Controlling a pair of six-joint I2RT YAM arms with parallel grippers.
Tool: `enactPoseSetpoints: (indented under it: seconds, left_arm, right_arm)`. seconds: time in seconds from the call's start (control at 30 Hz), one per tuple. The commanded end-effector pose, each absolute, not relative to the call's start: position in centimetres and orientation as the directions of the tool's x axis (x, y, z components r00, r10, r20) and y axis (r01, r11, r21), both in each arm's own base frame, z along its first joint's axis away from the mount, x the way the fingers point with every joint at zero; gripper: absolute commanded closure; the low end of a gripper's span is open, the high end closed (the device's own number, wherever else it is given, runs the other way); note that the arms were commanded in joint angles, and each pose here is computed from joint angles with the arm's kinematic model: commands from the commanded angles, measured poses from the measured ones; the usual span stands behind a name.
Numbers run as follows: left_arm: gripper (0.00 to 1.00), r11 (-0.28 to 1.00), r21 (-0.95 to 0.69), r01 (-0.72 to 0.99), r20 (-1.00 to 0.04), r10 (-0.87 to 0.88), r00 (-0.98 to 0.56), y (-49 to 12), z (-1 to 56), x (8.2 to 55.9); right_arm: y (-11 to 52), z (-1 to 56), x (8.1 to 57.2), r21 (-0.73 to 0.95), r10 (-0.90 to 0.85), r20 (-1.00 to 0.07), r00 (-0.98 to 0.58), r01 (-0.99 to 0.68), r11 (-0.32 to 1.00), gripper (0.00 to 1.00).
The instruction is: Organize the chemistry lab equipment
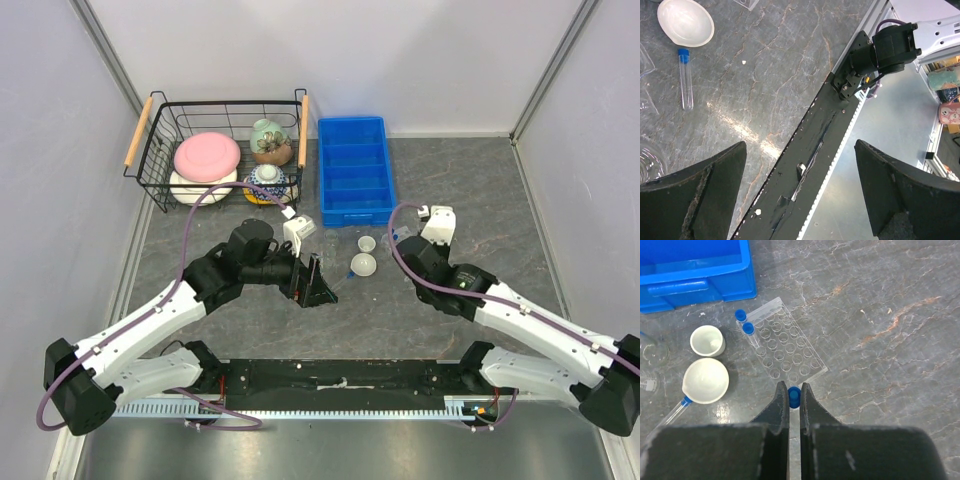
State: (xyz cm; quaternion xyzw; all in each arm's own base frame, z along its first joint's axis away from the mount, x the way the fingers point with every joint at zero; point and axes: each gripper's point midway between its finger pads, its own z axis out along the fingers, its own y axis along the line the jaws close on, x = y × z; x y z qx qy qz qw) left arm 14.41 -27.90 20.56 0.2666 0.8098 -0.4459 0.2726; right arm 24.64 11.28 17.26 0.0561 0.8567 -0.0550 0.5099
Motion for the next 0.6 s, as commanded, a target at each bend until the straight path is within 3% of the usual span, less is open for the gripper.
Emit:
enactPoseSetpoints:
  seconds: [0.0, 0.57]
  left_arm:
    - [0.05, 0.451, -0.537, 0.712, -0.72, 0.194, -0.666, -28.0, 20.8, 15.1]
    - [0.05, 0.465, -0.52, 0.717, -0.724, 0.206, -0.659, -27.8, 20.6, 15.3]
  right_arm:
    - [13.1, 17.2, 27.2, 0.074, 0.115, -0.882, -0.456, 0.107, 0.991, 1.0]
    - [15.5, 13.3, 30.6, 0.075, 0.088, -0.845, -0.528, 0.047, 0.996, 1.0]
